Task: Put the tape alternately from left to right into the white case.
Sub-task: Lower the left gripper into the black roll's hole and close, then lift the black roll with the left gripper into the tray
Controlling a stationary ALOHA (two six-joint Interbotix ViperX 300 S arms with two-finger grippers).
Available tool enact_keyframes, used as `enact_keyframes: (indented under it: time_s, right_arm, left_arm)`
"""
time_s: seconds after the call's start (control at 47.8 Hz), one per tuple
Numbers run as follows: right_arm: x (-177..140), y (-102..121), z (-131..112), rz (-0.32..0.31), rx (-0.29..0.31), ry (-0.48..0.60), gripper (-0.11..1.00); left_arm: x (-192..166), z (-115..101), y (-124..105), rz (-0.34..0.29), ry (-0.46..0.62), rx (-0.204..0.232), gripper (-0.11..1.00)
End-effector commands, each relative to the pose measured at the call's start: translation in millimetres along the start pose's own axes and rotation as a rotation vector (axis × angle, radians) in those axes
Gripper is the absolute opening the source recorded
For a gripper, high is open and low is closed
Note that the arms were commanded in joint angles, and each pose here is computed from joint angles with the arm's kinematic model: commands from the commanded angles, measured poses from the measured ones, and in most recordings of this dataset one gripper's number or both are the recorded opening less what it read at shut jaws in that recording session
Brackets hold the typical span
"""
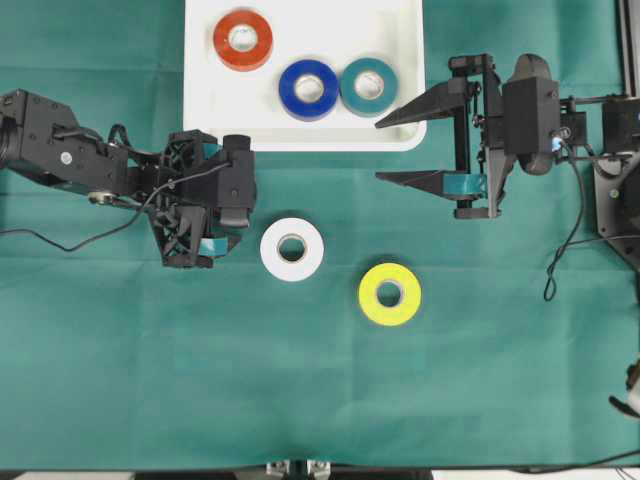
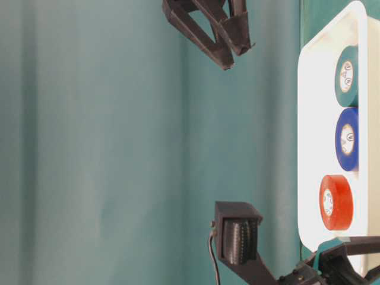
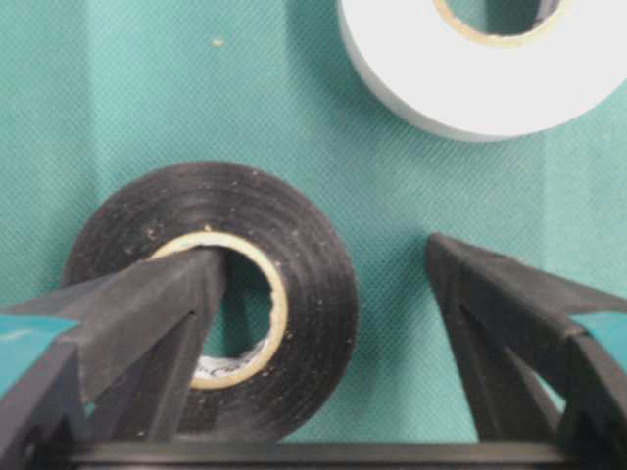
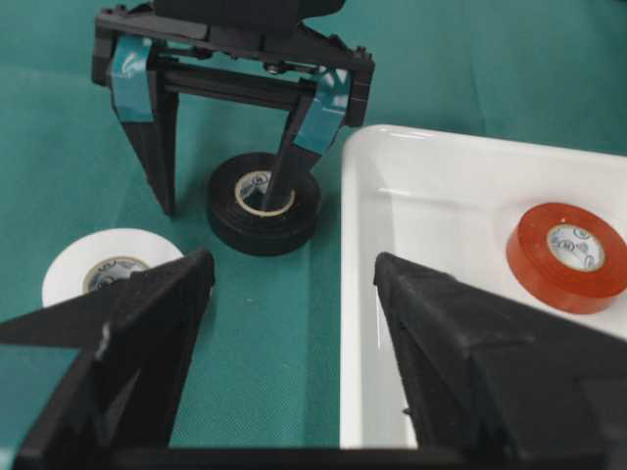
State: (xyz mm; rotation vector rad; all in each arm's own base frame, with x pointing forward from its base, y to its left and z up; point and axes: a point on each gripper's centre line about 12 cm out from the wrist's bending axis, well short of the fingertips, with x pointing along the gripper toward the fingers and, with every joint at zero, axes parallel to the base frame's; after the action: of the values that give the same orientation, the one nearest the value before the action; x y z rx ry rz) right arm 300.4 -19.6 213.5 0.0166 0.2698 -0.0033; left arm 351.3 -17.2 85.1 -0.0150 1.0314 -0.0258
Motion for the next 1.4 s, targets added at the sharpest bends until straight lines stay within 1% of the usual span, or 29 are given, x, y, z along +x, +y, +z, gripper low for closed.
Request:
enact_keyframes:
  time_s: [0.0, 0.167, 0.23, 0.251, 0.314, 0.418, 0.46, 0.523, 0.606, 0.795, 1.087, 1.192, 1.38]
  right_arm:
    - [-0.2, 1.2, 6.6, 0.005, -0.002, -0.024, 0.73]
    - [0.2, 1.2, 7.1, 0.006, -0.002, -0.027, 0.73]
    - [0.3, 1.2, 7.7, 0.006, -0.004, -0.029, 0.73]
    - [0.3, 1.3, 7.9, 0.007, -0.005, -0.030, 0.73]
    - [0.3, 1.3, 7.9, 0.007, -0.005, -0.030, 0.73]
    - [0.6, 1.4, 7.4, 0.008, -0.008, -0.028, 0.73]
    - [0.3, 1.4, 7.8, 0.008, -0.008, -0.030, 0.73]
    - [0.3, 1.0, 7.8, 0.006, -0.008, -0.030, 0.73]
    - [0.7, 0.9, 7.9, 0.006, -0.008, -0.028, 0.73]
    - [0.3, 1.4, 7.7, 0.007, -0.008, -0.028, 0.73]
    - [0.6, 1.4, 7.1, 0.008, -0.008, -0.025, 0.73]
    - [0.5, 1.4, 6.5, 0.007, -0.006, -0.024, 0.73]
    - [0.4, 1.0, 6.6, 0.007, -0.007, -0.025, 0.73]
  left_arm:
    - [-5.4, 1.8, -1.8, -0.003, -0.008, 0.001, 0.76]
    - [-13.7, 1.4, -1.8, -0.004, -0.014, -0.002, 0.76]
    - [-13.7, 0.3, -1.8, -0.004, -0.004, -0.002, 0.73]
    - [-13.7, -0.1, -1.8, -0.004, -0.001, -0.002, 0.70]
    - [-12.1, -1.3, -1.7, -0.003, 0.008, -0.002, 0.58]
    - [-10.1, -1.4, -1.7, -0.003, 0.011, 0.000, 0.28]
    - [-9.8, -1.1, -1.7, -0.003, 0.011, 0.001, 0.18]
    - [-9.8, -1.3, -1.7, -0.003, 0.012, 0.001, 0.06]
    - [-10.6, -0.4, -1.7, -0.003, 0.008, 0.004, -0.03]
    - [-12.9, 1.7, -2.9, -0.005, -0.001, 0.005, -0.04]
    - [-21.3, 7.7, -8.5, -0.014, -0.030, 0.018, -0.04]
    - [-30.3, 12.9, -13.1, -0.022, -0.057, 0.029, -0.04]
    - [-53.9, 23.4, -15.1, -0.029, -0.123, 0.034, -0.04]
